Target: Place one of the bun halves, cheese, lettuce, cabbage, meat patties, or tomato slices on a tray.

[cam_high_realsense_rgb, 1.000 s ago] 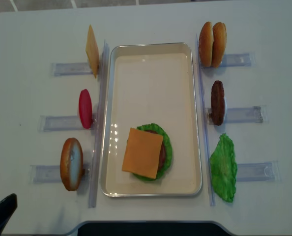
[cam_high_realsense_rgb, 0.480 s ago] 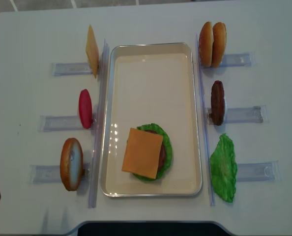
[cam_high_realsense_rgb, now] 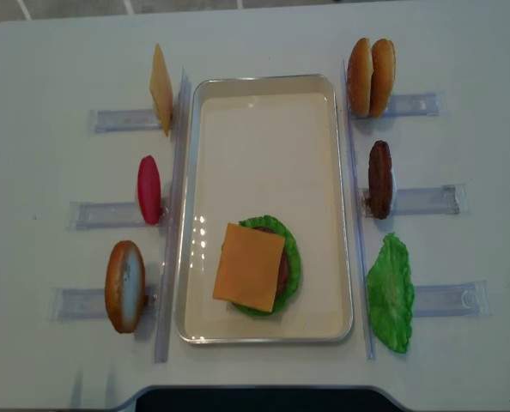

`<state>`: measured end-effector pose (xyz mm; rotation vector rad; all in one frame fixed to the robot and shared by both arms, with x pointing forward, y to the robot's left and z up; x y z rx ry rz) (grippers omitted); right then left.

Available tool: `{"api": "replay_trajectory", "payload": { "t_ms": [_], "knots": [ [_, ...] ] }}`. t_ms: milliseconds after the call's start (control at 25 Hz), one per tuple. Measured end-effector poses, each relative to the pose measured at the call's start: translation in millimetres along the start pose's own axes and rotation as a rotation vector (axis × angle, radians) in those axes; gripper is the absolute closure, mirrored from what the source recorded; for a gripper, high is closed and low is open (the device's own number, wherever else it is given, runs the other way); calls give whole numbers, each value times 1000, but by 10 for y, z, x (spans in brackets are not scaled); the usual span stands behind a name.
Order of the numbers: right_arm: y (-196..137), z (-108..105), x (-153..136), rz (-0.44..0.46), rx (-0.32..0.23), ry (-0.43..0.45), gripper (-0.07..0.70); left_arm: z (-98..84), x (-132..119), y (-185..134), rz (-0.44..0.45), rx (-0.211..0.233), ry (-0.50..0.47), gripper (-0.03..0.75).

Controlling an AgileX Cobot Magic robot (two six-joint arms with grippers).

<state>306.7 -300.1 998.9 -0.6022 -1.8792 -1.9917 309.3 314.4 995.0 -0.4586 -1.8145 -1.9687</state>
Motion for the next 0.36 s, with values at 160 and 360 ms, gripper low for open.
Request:
{"api": "replay_trajectory", "payload": {
  "t_ms": [160,360],
  "knots": [
    [0,0,0,0,-1,0,210,0,0,0,0,0,0,324],
    [0,0,0,0,-4,0,210,0,0,0,0,0,0,324]
  ]
}}
Point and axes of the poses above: a point on each arm's last joint axis where the gripper is mounted, x pointing back along that axis away from the gripper, z along the wrist's bending axis when the last joint is at zero, y = z × x, the point moved 9 cm from there along -x, pointing out along that axis toward the gripper, and after that the axes turned 6 degrees about -x, right-handed, at the moved point
